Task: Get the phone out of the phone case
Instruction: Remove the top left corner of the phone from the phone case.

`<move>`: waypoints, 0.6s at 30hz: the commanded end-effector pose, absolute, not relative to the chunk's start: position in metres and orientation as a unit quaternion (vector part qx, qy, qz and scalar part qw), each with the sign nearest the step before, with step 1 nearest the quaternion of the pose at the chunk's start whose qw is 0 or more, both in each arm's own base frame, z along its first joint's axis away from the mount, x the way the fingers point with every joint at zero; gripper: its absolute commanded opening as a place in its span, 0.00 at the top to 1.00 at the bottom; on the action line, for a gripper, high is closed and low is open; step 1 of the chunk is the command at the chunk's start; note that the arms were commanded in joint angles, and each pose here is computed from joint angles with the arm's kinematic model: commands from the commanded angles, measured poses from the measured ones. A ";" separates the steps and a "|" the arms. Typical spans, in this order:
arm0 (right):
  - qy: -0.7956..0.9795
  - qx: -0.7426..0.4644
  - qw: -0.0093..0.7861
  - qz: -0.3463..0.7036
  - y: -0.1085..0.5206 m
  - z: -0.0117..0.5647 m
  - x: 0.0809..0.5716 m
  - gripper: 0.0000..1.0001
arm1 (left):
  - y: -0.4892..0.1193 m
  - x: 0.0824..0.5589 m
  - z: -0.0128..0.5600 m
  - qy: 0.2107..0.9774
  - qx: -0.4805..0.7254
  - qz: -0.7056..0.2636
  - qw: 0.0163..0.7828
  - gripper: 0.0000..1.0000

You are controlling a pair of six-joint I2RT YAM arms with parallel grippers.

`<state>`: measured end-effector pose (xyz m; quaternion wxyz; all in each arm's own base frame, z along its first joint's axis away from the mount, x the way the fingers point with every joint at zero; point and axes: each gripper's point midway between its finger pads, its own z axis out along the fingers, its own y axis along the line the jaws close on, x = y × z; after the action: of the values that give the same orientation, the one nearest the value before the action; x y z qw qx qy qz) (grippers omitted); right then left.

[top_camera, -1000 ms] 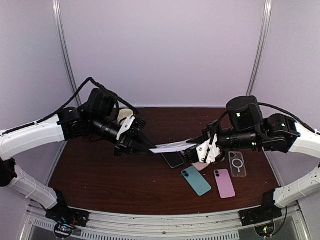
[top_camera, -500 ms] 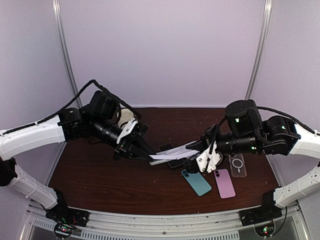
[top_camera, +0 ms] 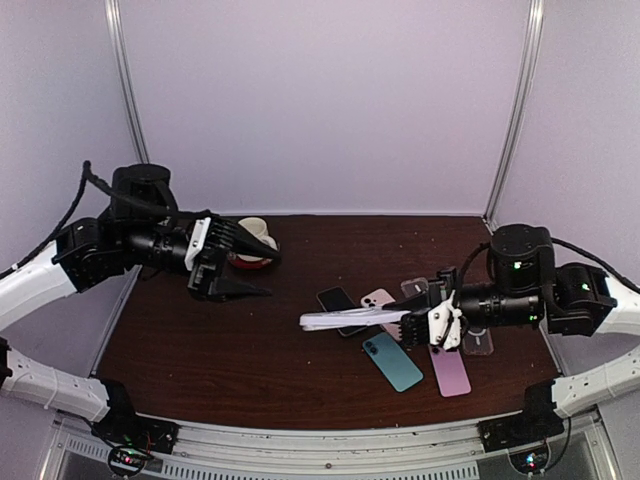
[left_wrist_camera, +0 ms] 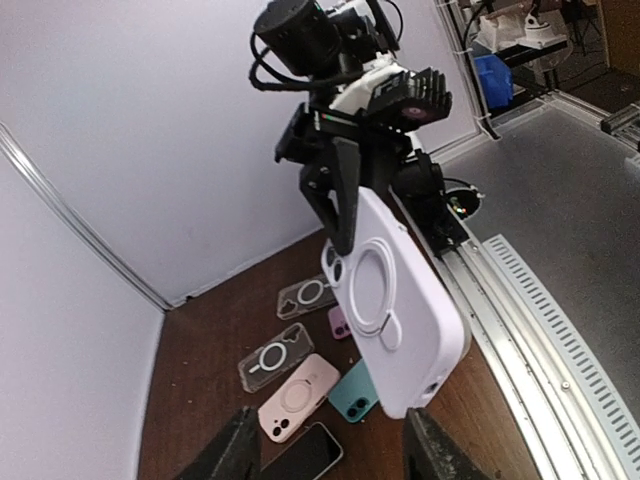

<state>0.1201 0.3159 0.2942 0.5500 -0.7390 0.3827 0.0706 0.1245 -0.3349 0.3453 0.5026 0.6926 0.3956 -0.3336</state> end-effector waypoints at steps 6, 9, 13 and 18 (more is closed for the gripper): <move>0.387 -0.620 0.638 0.241 0.312 0.376 0.089 1.00 | -0.328 0.123 0.372 0.356 0.680 -0.327 0.552 0.51; 0.382 -0.602 0.640 0.286 0.313 0.386 0.080 1.00 | -0.330 0.112 0.374 0.340 0.685 -0.362 0.533 0.52; 0.380 -0.588 0.641 0.315 0.315 0.390 0.077 1.00 | -0.331 0.100 0.376 0.321 0.689 -0.390 0.520 0.55; 0.384 -0.588 0.626 0.339 0.323 0.389 0.075 1.00 | -0.334 0.088 0.374 0.306 0.695 -0.412 0.504 0.60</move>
<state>0.0833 0.3191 0.3542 0.6007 -0.6227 0.4122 0.2855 0.1044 -0.3318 0.3624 0.5074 0.6931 0.3441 -0.3793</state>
